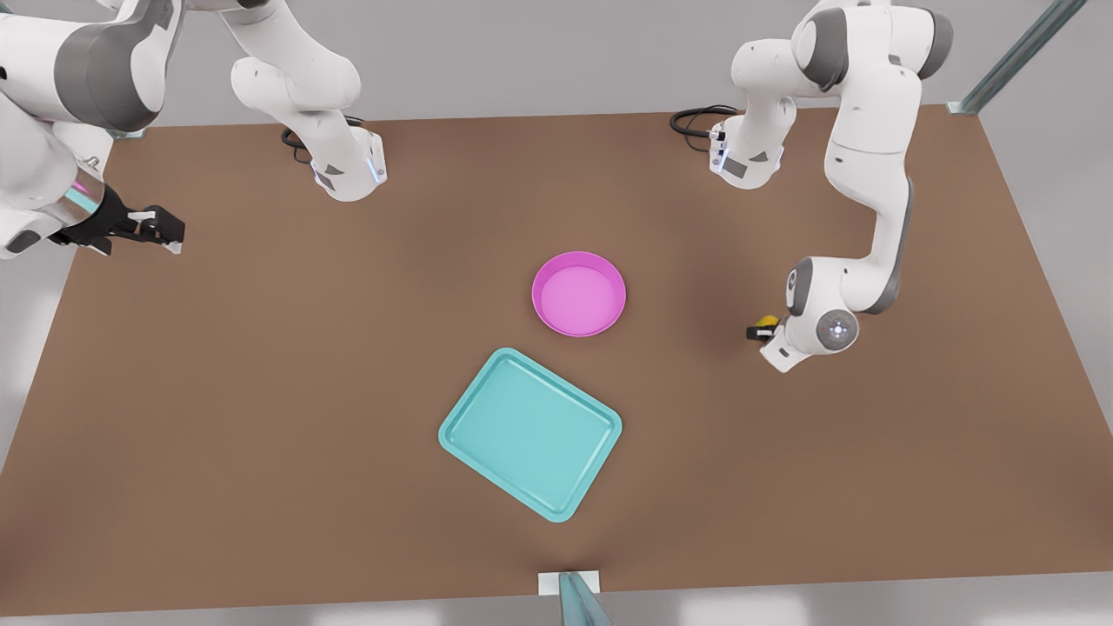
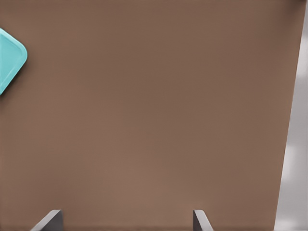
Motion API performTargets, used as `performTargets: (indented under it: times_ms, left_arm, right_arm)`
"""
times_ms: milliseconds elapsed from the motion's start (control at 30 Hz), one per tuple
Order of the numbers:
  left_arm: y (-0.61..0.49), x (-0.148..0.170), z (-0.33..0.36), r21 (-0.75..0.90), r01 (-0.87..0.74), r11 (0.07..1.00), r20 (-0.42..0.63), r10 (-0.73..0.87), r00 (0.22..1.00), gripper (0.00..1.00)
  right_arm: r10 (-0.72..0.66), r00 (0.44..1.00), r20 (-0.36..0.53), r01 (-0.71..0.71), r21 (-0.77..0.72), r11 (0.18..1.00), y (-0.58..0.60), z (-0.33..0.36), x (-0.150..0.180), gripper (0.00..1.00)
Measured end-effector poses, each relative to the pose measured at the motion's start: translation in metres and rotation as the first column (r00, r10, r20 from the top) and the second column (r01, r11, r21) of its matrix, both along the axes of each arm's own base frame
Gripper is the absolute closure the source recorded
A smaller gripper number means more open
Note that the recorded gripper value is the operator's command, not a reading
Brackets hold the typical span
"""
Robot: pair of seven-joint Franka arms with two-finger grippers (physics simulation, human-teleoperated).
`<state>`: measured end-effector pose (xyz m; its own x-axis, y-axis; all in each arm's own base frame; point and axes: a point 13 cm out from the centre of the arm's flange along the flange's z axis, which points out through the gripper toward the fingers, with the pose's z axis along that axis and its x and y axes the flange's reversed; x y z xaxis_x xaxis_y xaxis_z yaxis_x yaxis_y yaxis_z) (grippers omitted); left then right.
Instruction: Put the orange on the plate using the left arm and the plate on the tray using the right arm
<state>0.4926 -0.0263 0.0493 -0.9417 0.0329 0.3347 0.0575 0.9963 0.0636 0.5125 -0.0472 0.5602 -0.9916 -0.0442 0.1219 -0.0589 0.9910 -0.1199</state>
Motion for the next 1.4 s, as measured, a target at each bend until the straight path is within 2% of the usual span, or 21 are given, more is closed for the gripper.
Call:
performTargets:
  times_ms: [267, 367, 467, 533, 733, 833, 1000, 1067, 1267, 1400]
  left_arm:
    - [0.0, -0.004, -0.011, 0.0, -0.004, 1.0, -0.014, 0.004, 1.0, 0.0]
    - [0.0, -0.003, -0.012, -0.001, -0.005, 1.0, -0.011, 0.005, 1.0, 0.11]
    - [-0.001, -0.004, -0.011, -0.002, -0.006, 1.0, -0.013, 0.006, 1.0, 0.12]
    - [-0.001, -0.005, -0.01, -0.001, -0.006, 1.0, -0.017, 0.006, 1.0, 0.19]
    - [-0.001, -0.007, -0.012, 0.0, -0.006, 1.0, -0.025, 0.006, 1.0, 0.21]
    - [-0.001, -0.007, -0.013, 0.001, -0.005, 1.0, -0.026, 0.005, 1.0, 0.28]
    - [0.0, -0.007, -0.017, 0.003, -0.005, 1.0, -0.026, 0.006, 1.0, 0.28]
    - [-0.001, -0.007, -0.017, 0.004, -0.005, 1.0, -0.023, 0.005, 1.0, 0.37]
    - [-0.005, -0.006, -0.009, 0.009, -0.003, 1.0, -0.02, 0.003, 1.0, 0.36]
    - [-0.089, -0.01, 0.037, 0.008, 0.127, 0.992, 0.002, -0.127, 0.992, 0.35]
  right_arm:
    - [0.011, 1.0, -0.006, -0.011, 0.0, 1.0, 0.005, -0.002, -0.001, 0.0]
    - [0.014, 1.0, -0.01, -0.014, -0.001, 1.0, 0.006, -0.004, -0.002, 0.0]
    - [0.016, 1.0, -0.021, -0.016, -0.001, 1.0, 0.007, -0.008, -0.003, 0.0]
    - [0.017, 0.999, -0.027, -0.017, -0.001, 1.0, 0.007, -0.011, -0.003, 0.0]
    - [0.018, 0.999, -0.032, -0.018, -0.001, 1.0, 0.007, -0.012, -0.003, 0.0]
    - [0.017, 0.999, -0.032, -0.017, -0.001, 1.0, 0.005, -0.013, -0.003, 0.0]
    - [0.014, 0.999, -0.032, -0.014, 0.0, 1.0, 0.003, -0.012, -0.003, 0.0]
    - [0.013, 0.999, -0.033, -0.013, 0.0, 1.0, 0.002, -0.013, -0.003, 0.0]
    - [0.013, 0.999, -0.032, -0.013, 0.001, 1.0, 0.0, -0.012, -0.003, 0.0]
    - [0.015, 0.999, -0.034, -0.015, 0.001, 1.0, 0.0, -0.013, -0.003, 0.0]
